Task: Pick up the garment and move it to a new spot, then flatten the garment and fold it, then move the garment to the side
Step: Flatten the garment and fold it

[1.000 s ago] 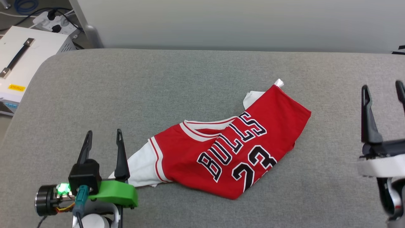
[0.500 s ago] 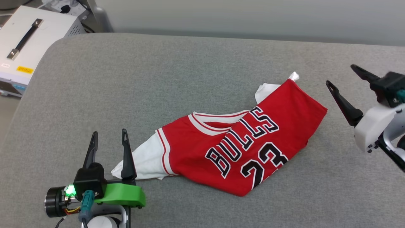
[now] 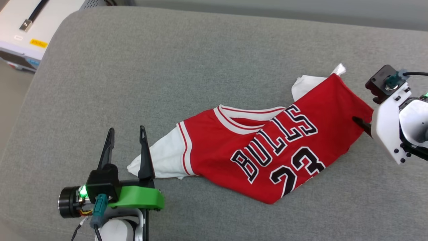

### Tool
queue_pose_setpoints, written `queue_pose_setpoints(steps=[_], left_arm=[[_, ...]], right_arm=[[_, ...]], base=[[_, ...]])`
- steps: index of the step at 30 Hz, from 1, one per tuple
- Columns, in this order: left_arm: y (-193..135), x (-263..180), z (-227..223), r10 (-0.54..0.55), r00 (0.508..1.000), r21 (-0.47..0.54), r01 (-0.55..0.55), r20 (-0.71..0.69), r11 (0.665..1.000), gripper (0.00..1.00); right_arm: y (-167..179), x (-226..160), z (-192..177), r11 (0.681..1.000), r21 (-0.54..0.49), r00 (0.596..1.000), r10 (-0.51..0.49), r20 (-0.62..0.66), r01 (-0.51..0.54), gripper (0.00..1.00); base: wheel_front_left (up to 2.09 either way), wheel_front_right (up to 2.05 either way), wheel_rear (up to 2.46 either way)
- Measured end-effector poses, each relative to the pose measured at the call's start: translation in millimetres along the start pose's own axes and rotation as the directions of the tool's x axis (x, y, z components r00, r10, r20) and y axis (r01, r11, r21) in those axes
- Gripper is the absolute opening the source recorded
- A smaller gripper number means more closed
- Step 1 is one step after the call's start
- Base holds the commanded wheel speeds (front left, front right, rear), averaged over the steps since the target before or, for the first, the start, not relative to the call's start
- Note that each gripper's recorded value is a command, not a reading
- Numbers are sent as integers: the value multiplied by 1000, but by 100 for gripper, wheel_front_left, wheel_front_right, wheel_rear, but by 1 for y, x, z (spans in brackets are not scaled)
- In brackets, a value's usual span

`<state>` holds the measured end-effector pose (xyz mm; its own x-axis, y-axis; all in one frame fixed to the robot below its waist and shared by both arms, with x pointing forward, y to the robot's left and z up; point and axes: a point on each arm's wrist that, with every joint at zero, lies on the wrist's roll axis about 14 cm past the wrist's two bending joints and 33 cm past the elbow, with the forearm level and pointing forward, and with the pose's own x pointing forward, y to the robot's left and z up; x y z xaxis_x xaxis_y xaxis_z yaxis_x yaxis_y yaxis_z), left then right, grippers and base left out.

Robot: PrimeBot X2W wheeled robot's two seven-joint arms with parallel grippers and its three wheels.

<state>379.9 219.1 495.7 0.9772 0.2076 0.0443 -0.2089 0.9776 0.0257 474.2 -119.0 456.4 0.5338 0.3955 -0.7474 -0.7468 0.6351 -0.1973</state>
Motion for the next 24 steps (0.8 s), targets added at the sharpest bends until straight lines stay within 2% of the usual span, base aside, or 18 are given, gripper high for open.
queue_pose_setpoints(steps=[8, 15, 16, 24], left_arm=[[1, 14, -13, 6, 1000, 3, -5, -27, 1000, 100], [12, 16, -21, 32, 998, 23, -31, -49, 999, 100], [13, 16, -21, 37, 998, 26, -35, -50, 999, 100], [12, 15, -12, 24, 999, 24, -24, -24, 999, 100]], right_arm=[[17, 55, -50, 995, 28, 976, 96, -195, -92, 100], [20, 79, -58, 988, 92, 970, 144, -198, -128, 100], [20, 80, -56, 987, 96, 971, 147, -186, -131, 0], [22, 65, -32, 982, 133, 991, 135, -21, -131, 0]], base=[[0, 0, 0], [0, 0, 0], [0, 0, 0], [0, 0, 0]])
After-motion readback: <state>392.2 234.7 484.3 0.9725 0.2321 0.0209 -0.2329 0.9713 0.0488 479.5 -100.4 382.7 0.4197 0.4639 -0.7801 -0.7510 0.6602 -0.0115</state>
